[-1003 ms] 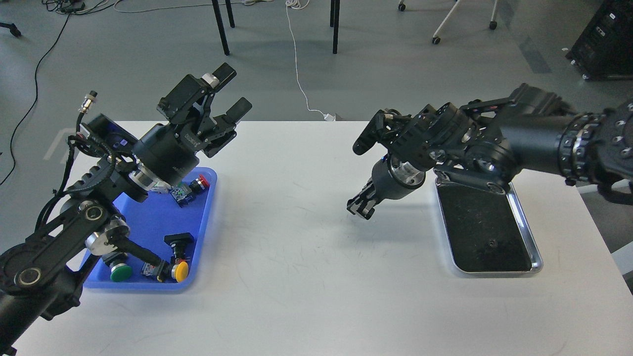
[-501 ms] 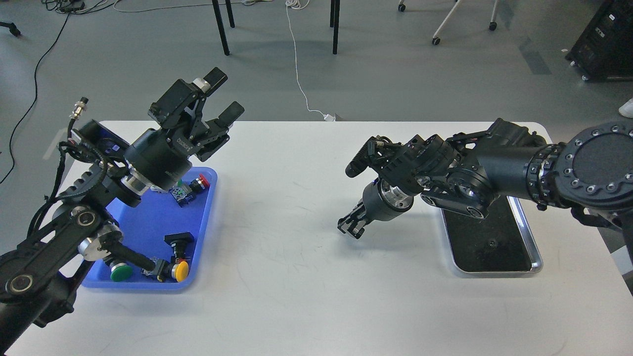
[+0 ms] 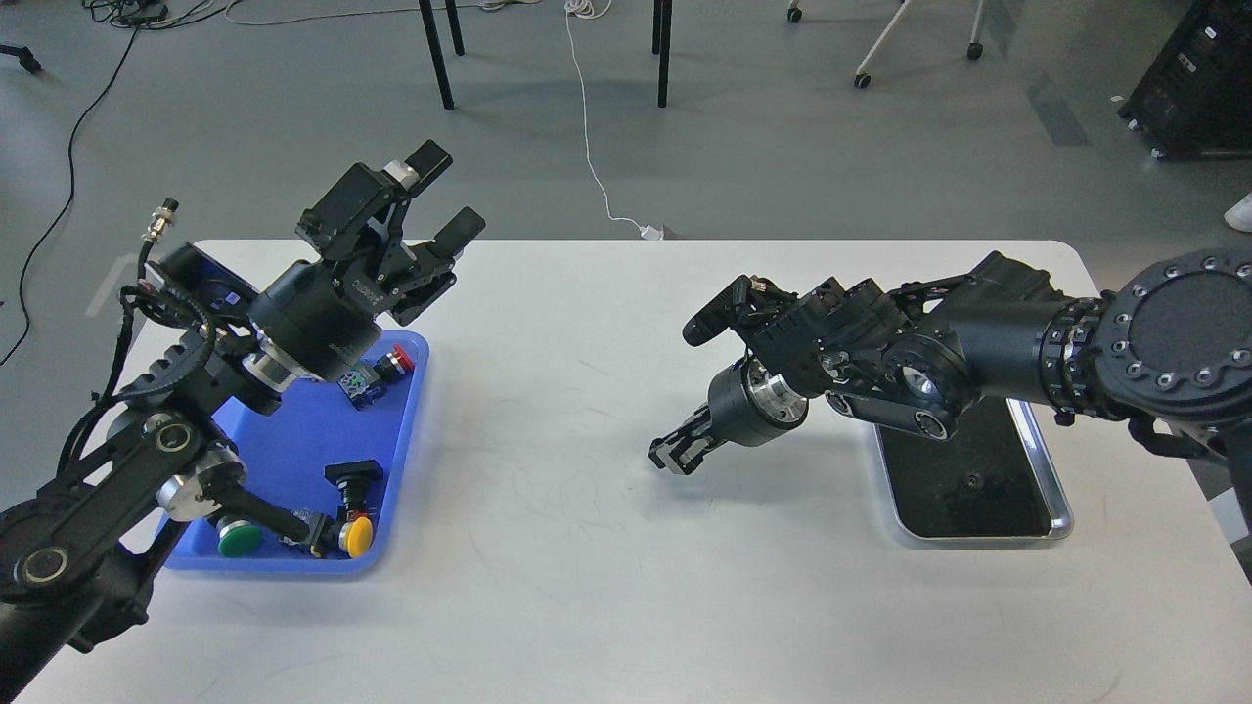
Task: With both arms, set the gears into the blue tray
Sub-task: 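Carry the gear with the right gripper toward the table center, then open the right gripper to set the gear on the table, withdraw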
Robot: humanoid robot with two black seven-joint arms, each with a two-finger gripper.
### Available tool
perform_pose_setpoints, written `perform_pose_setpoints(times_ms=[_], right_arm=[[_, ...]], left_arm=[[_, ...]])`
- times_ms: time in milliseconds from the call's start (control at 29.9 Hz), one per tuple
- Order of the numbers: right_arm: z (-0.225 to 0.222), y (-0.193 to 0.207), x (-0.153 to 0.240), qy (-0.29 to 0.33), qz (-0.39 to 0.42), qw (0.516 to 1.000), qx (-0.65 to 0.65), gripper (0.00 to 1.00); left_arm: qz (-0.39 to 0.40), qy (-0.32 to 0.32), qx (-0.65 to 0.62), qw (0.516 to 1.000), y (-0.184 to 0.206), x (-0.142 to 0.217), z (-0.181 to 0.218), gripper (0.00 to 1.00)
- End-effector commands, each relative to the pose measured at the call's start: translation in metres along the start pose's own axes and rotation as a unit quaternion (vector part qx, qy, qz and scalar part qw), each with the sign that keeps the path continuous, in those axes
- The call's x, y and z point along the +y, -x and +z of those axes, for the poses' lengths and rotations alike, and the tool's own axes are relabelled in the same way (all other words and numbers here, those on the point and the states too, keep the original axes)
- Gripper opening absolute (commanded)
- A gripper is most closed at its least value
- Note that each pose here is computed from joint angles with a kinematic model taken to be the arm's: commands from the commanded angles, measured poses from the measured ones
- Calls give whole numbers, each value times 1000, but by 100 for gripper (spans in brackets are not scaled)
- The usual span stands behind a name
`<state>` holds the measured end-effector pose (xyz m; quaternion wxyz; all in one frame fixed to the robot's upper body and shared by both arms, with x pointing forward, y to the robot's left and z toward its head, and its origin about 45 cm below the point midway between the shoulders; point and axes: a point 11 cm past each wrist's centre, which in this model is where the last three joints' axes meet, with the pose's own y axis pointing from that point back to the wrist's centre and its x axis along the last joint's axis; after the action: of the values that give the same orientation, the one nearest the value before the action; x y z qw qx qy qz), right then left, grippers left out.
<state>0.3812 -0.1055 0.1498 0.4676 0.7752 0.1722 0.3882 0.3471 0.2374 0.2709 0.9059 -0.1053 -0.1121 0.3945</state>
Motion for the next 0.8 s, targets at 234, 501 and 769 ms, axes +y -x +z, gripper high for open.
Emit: perform_pose_setpoints(times_ms=[234,501,769], right_arm=[[-1,-6,3,0,4,1000,0,65],[-30,-41,19,-50,53,997,-32,94],[49,-15,110,-93,234,916,-313,95]], left_arm=[[-1,-2,0,1000,1,1,-1,98],[-7,-9,-2,1000,3,1,-4,98],[-61,-34,-64,996,13,-3,-8,98]])
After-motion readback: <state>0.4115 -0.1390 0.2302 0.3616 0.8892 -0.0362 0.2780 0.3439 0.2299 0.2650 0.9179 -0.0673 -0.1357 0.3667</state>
